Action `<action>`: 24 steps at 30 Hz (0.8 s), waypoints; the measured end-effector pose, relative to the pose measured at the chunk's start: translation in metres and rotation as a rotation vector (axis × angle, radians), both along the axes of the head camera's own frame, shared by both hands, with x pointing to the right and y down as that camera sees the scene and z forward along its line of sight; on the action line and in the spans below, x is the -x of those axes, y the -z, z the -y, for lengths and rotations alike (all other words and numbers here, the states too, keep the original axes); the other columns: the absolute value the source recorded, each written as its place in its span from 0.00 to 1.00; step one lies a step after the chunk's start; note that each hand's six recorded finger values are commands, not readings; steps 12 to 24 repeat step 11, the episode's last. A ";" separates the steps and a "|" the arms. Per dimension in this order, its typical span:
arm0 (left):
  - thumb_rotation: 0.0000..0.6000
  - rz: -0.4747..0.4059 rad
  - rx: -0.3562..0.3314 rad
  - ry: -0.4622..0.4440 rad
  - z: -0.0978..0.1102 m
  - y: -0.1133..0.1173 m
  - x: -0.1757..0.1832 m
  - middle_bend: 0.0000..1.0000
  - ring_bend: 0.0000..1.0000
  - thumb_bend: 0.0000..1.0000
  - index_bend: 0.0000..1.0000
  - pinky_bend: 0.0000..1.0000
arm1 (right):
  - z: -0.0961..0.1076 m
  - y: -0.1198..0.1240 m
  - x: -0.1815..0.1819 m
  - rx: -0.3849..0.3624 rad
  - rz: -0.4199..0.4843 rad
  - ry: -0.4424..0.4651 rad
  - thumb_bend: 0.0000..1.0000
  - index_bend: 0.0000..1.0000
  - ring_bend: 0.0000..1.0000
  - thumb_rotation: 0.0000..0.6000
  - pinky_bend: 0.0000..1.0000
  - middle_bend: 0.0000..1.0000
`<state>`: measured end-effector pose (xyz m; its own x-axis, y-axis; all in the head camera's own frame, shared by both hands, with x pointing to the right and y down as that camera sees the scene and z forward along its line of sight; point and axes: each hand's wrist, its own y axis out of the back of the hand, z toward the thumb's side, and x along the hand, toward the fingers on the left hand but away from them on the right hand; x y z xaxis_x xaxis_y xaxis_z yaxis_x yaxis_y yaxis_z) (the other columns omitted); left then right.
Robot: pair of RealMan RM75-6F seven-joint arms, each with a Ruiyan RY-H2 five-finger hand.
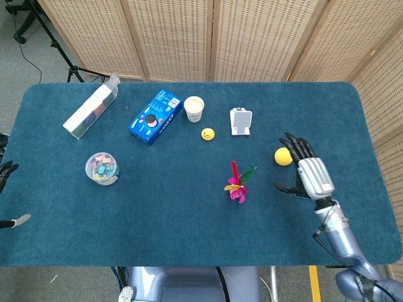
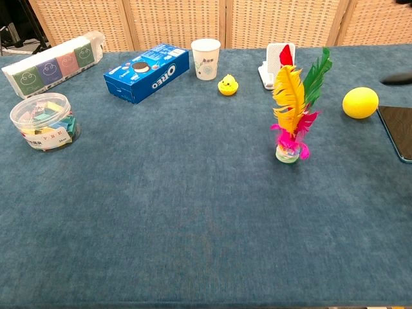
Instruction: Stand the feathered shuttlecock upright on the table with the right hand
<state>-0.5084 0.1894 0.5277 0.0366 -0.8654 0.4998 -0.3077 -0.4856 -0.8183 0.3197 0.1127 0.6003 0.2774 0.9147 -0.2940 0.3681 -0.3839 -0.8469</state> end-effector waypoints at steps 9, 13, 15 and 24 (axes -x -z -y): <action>1.00 0.032 -0.012 0.016 -0.002 -0.006 0.002 0.00 0.00 0.00 0.00 0.00 | -0.065 0.021 -0.077 -0.109 -0.291 -0.038 0.00 0.00 0.00 1.00 0.00 0.00; 1.00 0.036 -0.014 0.017 -0.002 -0.007 0.002 0.00 0.00 0.00 0.00 0.00 | -0.075 0.021 -0.087 -0.110 -0.311 -0.046 0.00 0.00 0.00 1.00 0.00 0.00; 1.00 0.036 -0.014 0.017 -0.002 -0.007 0.002 0.00 0.00 0.00 0.00 0.00 | -0.075 0.021 -0.087 -0.110 -0.311 -0.046 0.00 0.00 0.00 1.00 0.00 0.00; 1.00 0.036 -0.014 0.017 -0.002 -0.007 0.002 0.00 0.00 0.00 0.00 0.00 | -0.075 0.021 -0.087 -0.110 -0.311 -0.046 0.00 0.00 0.00 1.00 0.00 0.00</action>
